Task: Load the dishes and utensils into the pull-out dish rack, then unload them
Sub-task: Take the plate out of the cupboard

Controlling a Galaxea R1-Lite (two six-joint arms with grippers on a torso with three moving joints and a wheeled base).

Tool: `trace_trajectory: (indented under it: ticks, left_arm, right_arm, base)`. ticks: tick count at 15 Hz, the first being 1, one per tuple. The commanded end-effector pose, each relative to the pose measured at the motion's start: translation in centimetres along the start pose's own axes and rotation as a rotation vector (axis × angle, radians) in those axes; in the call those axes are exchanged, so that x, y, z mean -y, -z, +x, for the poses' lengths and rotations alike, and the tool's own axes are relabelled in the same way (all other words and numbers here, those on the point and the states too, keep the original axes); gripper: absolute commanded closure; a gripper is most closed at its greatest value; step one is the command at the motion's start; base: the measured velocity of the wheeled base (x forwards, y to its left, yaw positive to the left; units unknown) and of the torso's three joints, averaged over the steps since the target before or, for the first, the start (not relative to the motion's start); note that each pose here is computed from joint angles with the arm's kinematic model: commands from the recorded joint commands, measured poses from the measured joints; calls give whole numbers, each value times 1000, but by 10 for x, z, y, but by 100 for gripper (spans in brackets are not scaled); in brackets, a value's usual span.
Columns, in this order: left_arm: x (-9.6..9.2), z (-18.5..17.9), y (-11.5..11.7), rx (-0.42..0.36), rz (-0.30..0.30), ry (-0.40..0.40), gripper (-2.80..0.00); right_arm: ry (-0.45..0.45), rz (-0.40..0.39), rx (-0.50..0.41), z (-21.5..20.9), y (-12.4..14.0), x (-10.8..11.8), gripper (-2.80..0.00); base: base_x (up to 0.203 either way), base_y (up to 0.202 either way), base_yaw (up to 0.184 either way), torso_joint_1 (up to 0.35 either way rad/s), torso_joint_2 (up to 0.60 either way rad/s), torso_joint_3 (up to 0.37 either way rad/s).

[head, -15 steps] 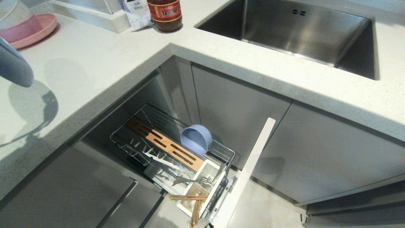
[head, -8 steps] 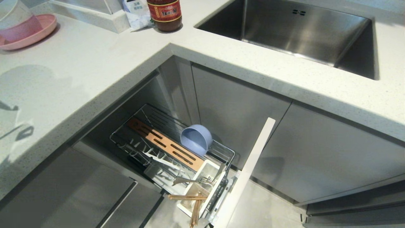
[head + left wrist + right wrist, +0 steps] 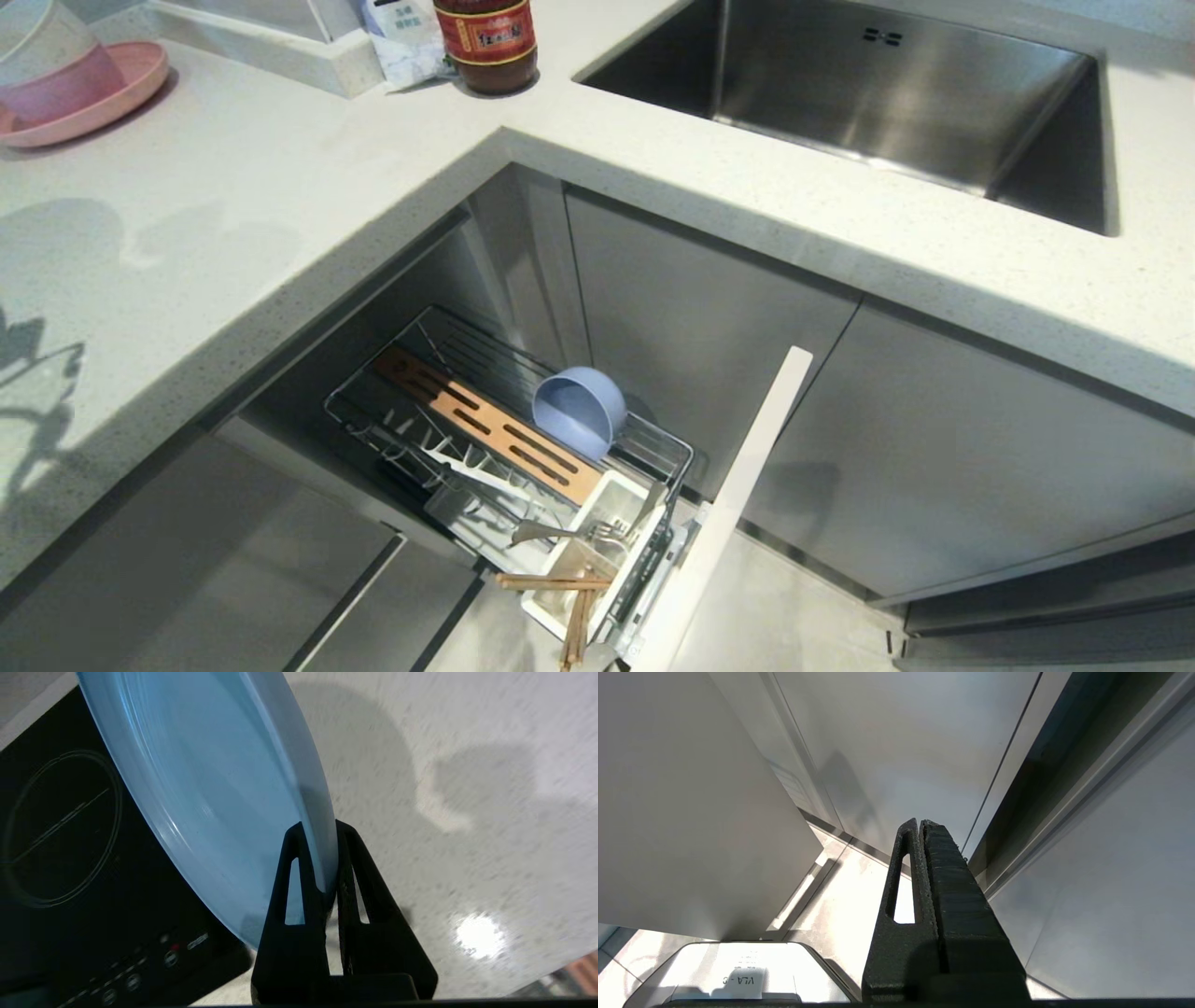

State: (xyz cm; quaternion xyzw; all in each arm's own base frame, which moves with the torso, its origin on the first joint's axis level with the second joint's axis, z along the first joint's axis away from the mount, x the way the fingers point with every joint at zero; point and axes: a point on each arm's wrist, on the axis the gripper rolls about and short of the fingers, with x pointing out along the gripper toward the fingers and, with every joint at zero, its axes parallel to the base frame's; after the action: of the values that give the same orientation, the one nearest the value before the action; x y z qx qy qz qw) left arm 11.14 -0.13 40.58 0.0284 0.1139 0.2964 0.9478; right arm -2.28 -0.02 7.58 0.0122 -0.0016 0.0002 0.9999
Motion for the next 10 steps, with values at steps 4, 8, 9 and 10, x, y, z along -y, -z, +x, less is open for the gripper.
trace_trajectory:
  ticks: [4, 8, 9, 10]
  left_arm:
    - [28, 32, 0, -204, 225, -75, 0]
    - [39, 43, 10, -293, 409, -76, 0]
    - [41, 43, 12, -311, 442, -66, 0]
    - [46, 44, 16, -333, 475, -53, 0]
  right_arm:
    - [0, 0, 2, 0, 0, 0, 0]
    - [0, 0, 3, 0, 0, 0, 0]
    - [0, 0, 3, 0, 0, 0, 0]
    - [0, 0, 2, 0, 0, 0, 0]
  base:
    - [0, 0, 0, 0, 0, 0]
    - [0, 0, 0, 0, 0, 0]
    - [0, 0, 0, 0, 0, 0]
    - [0, 0, 0, 0, 0, 0]
